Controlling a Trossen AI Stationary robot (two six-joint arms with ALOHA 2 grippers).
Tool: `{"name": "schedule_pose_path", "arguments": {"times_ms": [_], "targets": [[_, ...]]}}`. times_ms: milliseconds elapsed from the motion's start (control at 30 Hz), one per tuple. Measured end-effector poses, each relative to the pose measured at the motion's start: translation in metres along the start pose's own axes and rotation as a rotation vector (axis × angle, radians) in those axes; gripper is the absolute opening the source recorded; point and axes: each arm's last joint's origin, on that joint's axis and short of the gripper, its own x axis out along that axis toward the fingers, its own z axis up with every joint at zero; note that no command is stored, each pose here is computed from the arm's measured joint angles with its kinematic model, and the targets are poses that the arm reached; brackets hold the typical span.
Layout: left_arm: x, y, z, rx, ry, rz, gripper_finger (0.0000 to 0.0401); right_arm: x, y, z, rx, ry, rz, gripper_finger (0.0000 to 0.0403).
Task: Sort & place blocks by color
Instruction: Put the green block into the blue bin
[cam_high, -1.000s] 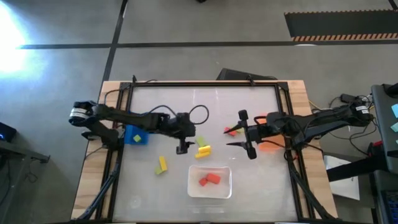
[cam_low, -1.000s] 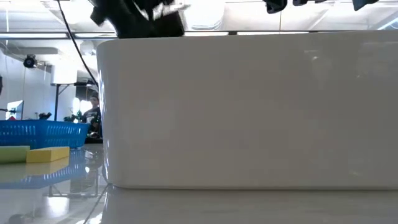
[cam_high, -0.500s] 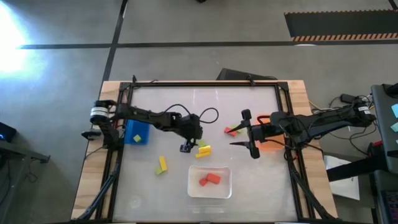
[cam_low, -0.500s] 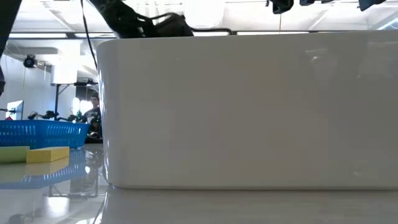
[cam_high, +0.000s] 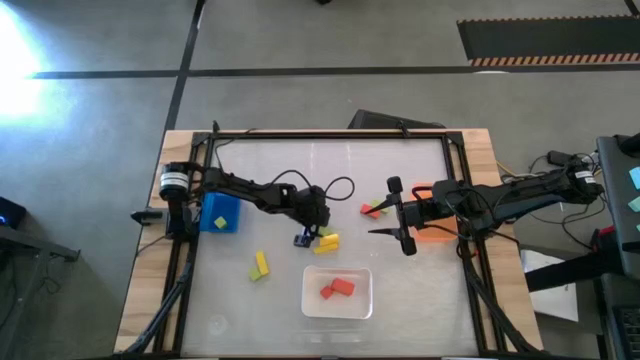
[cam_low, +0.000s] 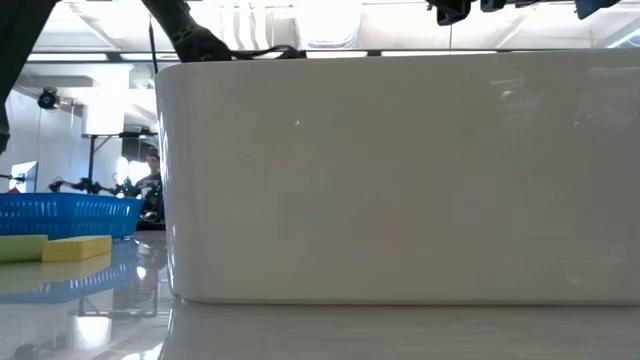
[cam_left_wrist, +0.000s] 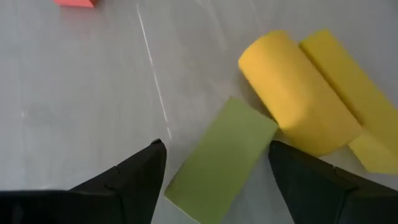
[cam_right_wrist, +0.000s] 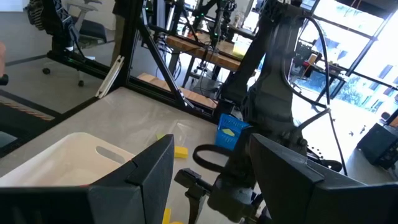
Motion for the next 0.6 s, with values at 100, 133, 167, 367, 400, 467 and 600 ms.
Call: {"name": "schedule_pose_path", "arguments": {"times_ms": [100, 133, 167, 367, 400, 467, 600], "targets": [[-0.0004, -0.0005, -0.001, 0.0, -0.001, 0.0, 0.0256, 0.0, 0.0, -0.0001, 0.001, 0.001, 0.0, 0.0201], [-0.0001, -0.001, -0.0026, -0.002, 0.005, -0.003, 0.0247, 0.0, 0.0, -0.0001, 0.001, 0.001, 0.0, 0.0201], [0.0, -0.0011, -0.0029, -0.005, 0.005, -0.004, 0.0237, 0.0, 0.0, -0.0001, 0.001, 0.001, 0.0, 0.0201], [0.0002, -0.0011, -0.0051, -0.01, 0.024, 0.026, 0.0149, 0.0, 0.0, -0.0001, 0.002, 0.001, 0.0, 0.0201], [0.0, -0.0005, -0.0054, -0.012, 0.025, 0.03, 0.0132, 0.0, 0.0, -0.0001, 0.002, 0.001, 0.0, 0.0201], [-0.0004, 0.0013, -0.006, -0.023, 0.028, 0.043, 0.0111, 0.0, 0.0, -0.0001, 0.005, 0.001, 0.0, 0.0201], [-0.001, 0.0035, -0.0068, -0.081, 0.039, 0.083, 0.0111, 0.0, 0.0, -0.0001, 0.011, 0.002, 0.0, 0.0201]]}}
